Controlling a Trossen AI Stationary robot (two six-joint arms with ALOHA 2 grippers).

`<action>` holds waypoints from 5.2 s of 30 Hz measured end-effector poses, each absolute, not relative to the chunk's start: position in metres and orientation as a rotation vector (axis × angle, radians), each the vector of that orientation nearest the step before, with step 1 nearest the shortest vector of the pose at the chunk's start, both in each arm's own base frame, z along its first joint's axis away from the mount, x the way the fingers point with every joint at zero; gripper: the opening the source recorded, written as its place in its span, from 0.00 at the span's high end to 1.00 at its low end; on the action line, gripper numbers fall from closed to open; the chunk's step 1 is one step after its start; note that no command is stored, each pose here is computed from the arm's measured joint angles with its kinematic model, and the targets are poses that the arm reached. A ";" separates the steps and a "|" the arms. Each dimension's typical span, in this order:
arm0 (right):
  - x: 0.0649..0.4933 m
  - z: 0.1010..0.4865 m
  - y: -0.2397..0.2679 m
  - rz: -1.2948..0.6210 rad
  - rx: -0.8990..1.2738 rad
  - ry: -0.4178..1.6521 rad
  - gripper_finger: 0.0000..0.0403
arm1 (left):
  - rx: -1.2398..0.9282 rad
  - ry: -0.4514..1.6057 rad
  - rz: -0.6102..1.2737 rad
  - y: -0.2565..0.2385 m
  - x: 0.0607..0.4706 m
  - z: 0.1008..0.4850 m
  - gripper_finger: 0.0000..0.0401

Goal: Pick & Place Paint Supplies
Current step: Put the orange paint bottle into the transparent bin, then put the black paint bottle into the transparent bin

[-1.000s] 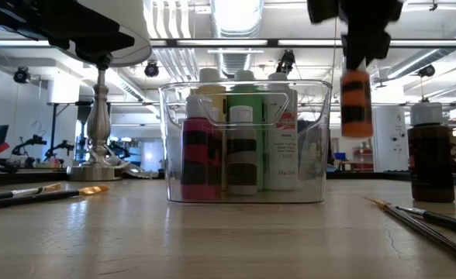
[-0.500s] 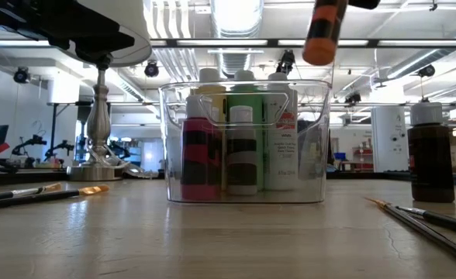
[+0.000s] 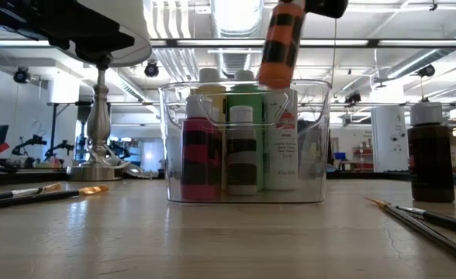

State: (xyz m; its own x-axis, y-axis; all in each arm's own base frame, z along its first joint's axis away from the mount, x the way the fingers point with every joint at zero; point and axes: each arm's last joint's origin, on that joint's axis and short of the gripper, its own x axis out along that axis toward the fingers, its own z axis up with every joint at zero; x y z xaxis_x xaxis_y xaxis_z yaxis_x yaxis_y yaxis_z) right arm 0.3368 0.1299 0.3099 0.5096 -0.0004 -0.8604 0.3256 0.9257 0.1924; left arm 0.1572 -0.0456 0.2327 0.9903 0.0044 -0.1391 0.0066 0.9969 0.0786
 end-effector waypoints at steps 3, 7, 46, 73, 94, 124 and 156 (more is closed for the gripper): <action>0.347 0.307 0.130 -0.240 0.334 1.019 0.72 | 0.079 0.140 -0.001 -0.046 0.157 0.233 0.45; 0.355 0.305 0.127 -0.297 0.313 1.032 0.70 | 0.080 0.141 -0.001 -0.046 0.157 0.233 0.45; 0.401 0.214 0.142 -0.360 0.280 1.164 0.69 | 0.082 0.158 -0.001 -0.045 0.157 0.231 0.45; 0.406 0.210 0.139 -0.323 0.281 1.172 0.56 | 0.082 0.158 -0.001 -0.045 0.157 0.231 0.45; 0.396 0.236 0.138 -0.304 0.289 1.171 0.54 | 0.082 0.159 -0.002 -0.045 0.157 0.230 0.44; 0.264 0.307 0.144 -0.598 0.325 1.284 0.52 | 0.079 0.168 -0.002 -0.045 0.157 0.230 0.45; 0.237 0.250 0.130 -0.548 0.435 1.332 0.42 | 0.080 0.174 -0.002 -0.045 0.156 0.229 0.44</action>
